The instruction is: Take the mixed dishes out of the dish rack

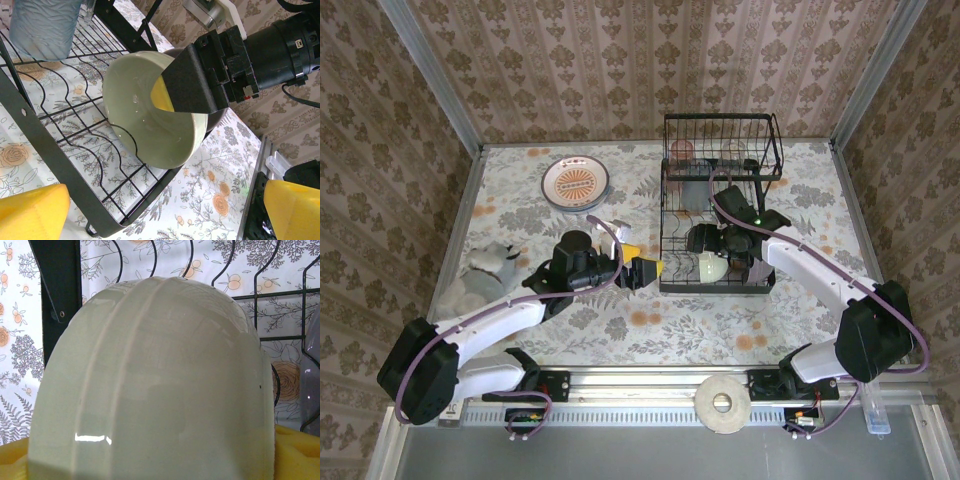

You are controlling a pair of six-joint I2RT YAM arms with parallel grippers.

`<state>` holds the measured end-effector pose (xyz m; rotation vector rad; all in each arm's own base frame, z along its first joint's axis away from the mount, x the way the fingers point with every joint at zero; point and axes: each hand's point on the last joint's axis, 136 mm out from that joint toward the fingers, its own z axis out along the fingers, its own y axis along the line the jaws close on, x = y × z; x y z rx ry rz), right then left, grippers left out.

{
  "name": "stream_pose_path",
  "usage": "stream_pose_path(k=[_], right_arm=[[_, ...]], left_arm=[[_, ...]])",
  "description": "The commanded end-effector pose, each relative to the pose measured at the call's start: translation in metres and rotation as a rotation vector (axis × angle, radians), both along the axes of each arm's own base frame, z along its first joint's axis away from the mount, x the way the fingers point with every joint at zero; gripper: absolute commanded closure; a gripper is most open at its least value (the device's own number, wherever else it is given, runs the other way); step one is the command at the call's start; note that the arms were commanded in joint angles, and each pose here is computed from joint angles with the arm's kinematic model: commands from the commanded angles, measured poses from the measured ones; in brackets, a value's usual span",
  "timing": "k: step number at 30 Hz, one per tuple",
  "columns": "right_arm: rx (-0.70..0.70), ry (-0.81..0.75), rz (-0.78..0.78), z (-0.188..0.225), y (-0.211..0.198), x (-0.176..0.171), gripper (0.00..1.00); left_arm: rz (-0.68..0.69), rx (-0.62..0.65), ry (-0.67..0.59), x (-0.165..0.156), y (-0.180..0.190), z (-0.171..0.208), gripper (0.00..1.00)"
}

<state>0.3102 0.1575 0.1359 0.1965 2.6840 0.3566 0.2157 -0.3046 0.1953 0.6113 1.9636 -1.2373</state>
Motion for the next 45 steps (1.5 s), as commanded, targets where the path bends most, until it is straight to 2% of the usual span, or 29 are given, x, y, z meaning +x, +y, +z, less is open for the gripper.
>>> stream_pose_path(k=[1,9,11,15,16,21,36,45], right_arm=[[0.083,0.013,0.060,0.009,0.019,-0.006,0.48],[0.055,0.000,0.045,0.013,0.013,-0.003,0.79],[0.041,-0.008,0.034,0.015,0.010,-0.002,0.80],[0.002,-0.018,0.019,0.019,0.003,-0.001,0.90],[0.007,-0.055,0.015,0.032,0.000,-0.001,0.92],[-0.036,-0.079,-0.004,0.039,-0.009,0.000,1.00],[-0.137,-0.140,-0.012,0.047,-0.013,0.003,1.00],[-0.256,-0.183,-0.016,0.045,-0.009,0.004,1.00]], left_arm=[[0.006,-0.003,-0.018,0.003,0.002,0.003,0.00],[0.007,-0.004,-0.018,0.003,0.002,0.003,0.00],[0.008,-0.002,-0.017,0.003,0.002,0.003,0.00],[0.010,0.000,-0.016,0.003,0.002,0.002,0.00],[0.009,-0.001,-0.016,0.003,0.002,0.002,0.00],[0.008,0.001,-0.016,0.004,0.001,0.003,0.00],[0.013,0.011,-0.012,0.006,0.001,0.000,0.00],[0.015,0.041,0.003,0.007,0.001,-0.006,0.00]])
